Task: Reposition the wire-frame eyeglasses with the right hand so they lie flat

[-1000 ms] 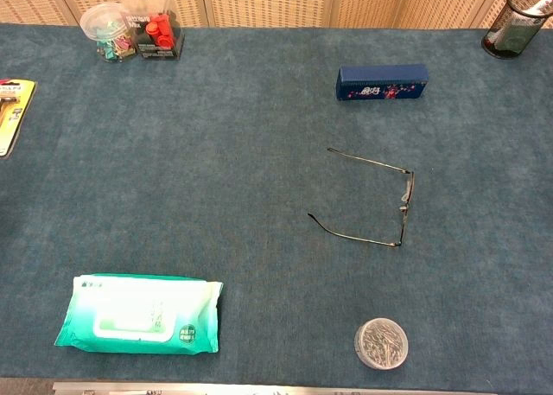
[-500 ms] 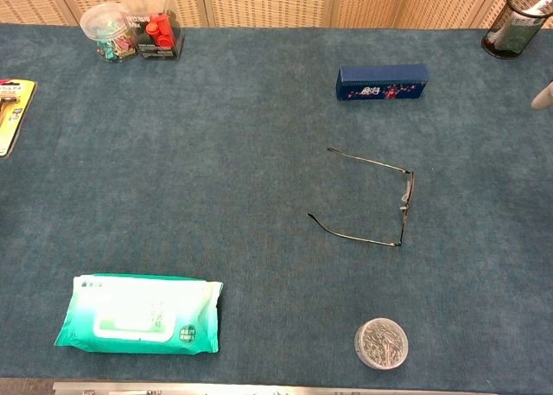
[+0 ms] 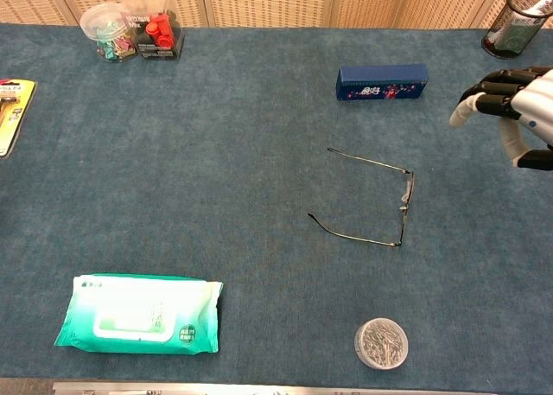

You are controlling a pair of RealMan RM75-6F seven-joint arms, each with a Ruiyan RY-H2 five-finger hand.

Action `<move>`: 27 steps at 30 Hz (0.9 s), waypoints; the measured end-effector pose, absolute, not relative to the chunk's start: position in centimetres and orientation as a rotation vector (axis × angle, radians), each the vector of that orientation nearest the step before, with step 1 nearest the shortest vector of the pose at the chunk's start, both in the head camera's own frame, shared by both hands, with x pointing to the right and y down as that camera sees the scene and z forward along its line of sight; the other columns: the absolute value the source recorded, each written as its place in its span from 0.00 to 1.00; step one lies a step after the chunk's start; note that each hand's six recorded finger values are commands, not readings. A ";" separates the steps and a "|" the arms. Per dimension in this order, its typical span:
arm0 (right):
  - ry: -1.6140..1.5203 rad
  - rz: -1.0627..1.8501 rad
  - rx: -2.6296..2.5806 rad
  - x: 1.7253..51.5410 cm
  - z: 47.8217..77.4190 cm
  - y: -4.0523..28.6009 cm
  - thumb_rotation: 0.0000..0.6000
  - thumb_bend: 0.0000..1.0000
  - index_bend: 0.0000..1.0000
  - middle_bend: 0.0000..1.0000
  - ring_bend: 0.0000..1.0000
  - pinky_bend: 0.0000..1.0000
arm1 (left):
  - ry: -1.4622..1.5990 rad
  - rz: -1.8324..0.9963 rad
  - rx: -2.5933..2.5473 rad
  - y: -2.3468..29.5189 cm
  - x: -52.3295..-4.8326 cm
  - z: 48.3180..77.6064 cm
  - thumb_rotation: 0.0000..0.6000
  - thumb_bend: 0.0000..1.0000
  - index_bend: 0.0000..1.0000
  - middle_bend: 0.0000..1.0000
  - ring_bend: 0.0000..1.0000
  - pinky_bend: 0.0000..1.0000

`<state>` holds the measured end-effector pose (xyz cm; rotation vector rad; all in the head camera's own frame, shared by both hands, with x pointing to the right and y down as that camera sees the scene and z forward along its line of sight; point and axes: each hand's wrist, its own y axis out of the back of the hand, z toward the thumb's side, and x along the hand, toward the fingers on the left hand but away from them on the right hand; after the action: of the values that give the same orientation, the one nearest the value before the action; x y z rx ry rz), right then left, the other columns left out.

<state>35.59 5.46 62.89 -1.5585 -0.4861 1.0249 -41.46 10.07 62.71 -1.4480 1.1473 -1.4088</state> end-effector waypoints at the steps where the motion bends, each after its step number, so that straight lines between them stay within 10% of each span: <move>1: -0.477 1.024 -1.563 35.2 63.0 5.4 1.00 0.86 0.36 0.32 0.23 0.35 | 1.147 -1.407 -1.449 10.1 -41.4 62.7 1.00 0.19 0.53 0.50 0.35 0.41; 27: -0.174 1.129 -1.628 30.5 70.3 7.0 1.00 0.86 0.36 0.33 0.23 0.35 | 1.170 -1.351 -1.466 10.3 -41.3 62.0 1.00 0.19 0.56 0.51 0.36 0.44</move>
<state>30.48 6.98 70.30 -1.6276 -0.1743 1.1286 -41.25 10.26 62.02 -1.4662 1.1704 -1.3512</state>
